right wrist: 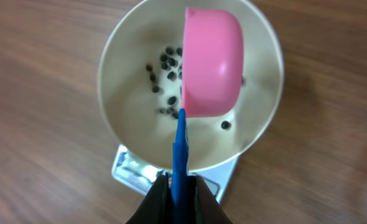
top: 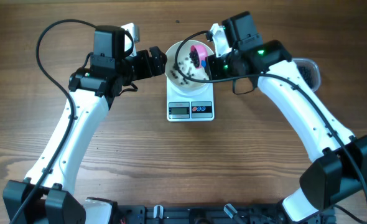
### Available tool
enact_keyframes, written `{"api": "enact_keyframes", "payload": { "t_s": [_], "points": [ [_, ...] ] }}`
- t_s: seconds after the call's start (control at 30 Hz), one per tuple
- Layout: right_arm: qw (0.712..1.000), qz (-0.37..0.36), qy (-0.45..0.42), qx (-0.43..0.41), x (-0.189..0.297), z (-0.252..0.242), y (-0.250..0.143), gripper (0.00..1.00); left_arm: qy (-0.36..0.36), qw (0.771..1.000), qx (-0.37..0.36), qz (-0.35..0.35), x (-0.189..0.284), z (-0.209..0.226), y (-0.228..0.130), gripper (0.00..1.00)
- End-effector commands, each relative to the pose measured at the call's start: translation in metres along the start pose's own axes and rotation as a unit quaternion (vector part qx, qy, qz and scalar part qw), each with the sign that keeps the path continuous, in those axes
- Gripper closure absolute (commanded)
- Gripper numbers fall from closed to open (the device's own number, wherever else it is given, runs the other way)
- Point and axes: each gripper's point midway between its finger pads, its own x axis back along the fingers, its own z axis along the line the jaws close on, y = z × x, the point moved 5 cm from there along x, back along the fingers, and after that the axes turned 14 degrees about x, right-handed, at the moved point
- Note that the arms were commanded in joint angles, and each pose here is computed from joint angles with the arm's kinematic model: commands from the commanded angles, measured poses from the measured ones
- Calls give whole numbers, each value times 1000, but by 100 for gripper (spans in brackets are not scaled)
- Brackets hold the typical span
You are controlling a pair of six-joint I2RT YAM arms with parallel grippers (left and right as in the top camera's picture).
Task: Scoop item into bowl and weigh 150g on scale
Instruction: 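Move the filled scoop over the white bowl and tip beans in, then raise the empty scoop with the right gripper back above the tub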
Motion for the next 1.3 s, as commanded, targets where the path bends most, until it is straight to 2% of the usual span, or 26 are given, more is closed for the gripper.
{"api": "enact_keyframes", "payload": {
  "t_s": [0.0,0.2,0.47,1.07,1.27],
  "points": [
    [994,-24,-107,11,16,-8,14,96,1,1000,-2,-2,-1,0,2,4],
    [989,-24,-139,52,16,9,16,96,9,1000,3,-10,0,6,7,5],
    [984,-23,-162,68,16,19,17,96,16,1000,16,-20,3,16,16,5],
    [985,-22,-160,68,16,19,16,96,16,1000,16,-20,3,16,16,4],
    [988,-34,-134,64,22,22,18,95,19,1000,17,-17,3,17,14,2]
  ]
}}
